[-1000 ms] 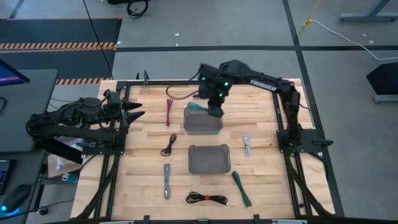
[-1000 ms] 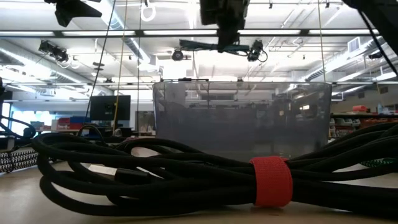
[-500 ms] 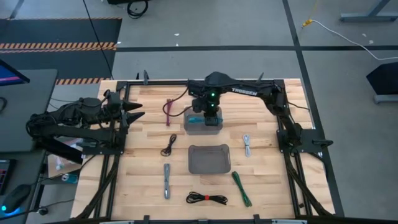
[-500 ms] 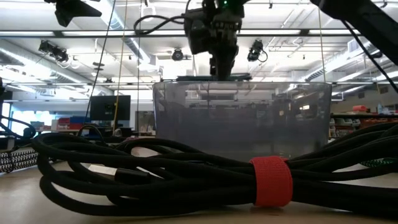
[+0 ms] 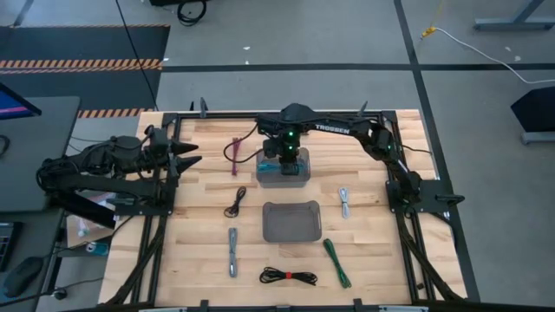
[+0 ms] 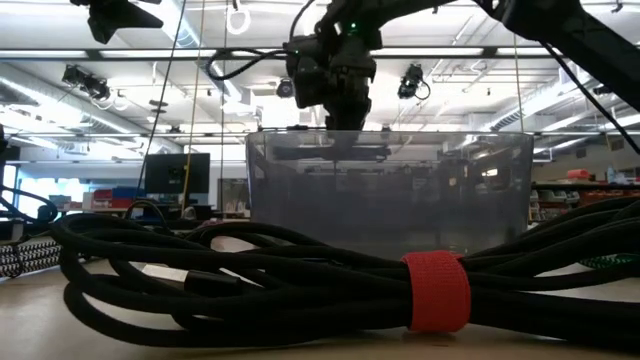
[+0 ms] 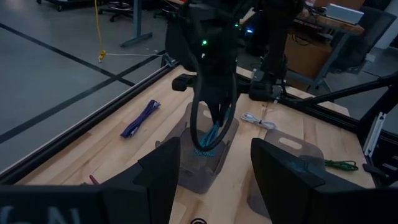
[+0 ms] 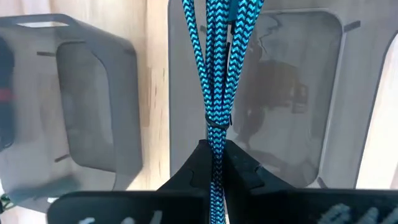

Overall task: Pick and place USB-C Cables
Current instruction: Put the blue charger cable into the top black transparent bin

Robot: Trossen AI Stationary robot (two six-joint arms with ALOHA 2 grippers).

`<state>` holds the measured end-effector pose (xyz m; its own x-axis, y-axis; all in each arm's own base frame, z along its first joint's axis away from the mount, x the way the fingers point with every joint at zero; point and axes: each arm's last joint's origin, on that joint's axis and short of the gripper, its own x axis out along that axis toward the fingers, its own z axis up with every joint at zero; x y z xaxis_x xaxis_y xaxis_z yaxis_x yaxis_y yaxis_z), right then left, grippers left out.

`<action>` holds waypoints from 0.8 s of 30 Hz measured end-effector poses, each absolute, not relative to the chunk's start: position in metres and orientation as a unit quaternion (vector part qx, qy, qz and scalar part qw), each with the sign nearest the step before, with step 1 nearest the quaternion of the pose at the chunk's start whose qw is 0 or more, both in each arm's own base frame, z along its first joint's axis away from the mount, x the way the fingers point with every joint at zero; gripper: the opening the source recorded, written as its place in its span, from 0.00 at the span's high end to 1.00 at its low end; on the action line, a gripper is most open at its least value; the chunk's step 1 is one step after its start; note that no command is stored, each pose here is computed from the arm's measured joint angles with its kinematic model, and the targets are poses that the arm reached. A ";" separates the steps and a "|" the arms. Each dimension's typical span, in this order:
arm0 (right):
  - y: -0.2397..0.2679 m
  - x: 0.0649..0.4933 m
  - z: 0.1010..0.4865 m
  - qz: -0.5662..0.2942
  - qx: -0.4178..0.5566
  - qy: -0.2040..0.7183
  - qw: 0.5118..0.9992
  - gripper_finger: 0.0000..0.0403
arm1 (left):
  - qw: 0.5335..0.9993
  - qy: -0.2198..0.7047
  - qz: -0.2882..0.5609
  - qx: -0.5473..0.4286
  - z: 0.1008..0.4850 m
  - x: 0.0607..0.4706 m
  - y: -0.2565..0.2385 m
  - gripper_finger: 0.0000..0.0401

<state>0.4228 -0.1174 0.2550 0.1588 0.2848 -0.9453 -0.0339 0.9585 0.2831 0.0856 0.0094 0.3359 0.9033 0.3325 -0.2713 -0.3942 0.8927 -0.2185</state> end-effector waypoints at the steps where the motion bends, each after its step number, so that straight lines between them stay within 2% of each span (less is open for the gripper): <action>1: -0.118 0.423 0.253 0.104 0.098 0.643 0.752 0.95 | 0.966 0.114 0.188 -0.135 0.336 0.086 0.009 0.49; 4: -0.120 0.421 0.249 0.099 0.095 0.659 0.739 0.95 | 0.966 0.114 0.188 -0.135 0.336 0.086 0.009 0.49; 16: -0.130 0.422 0.248 0.086 0.096 0.648 0.751 0.95 | 0.966 0.118 0.189 -0.134 0.335 0.085 0.009 0.49; 24: -0.126 0.424 0.227 0.098 0.116 0.656 0.739 0.95 | 0.965 0.119 0.189 -0.134 0.335 0.085 0.009 0.49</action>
<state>0.4236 -0.1259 0.2274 0.1194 0.2972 -0.9473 0.0082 0.9538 0.3003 0.0853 0.0094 0.3349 0.9002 0.3328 -0.2810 -0.3969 0.8925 -0.2142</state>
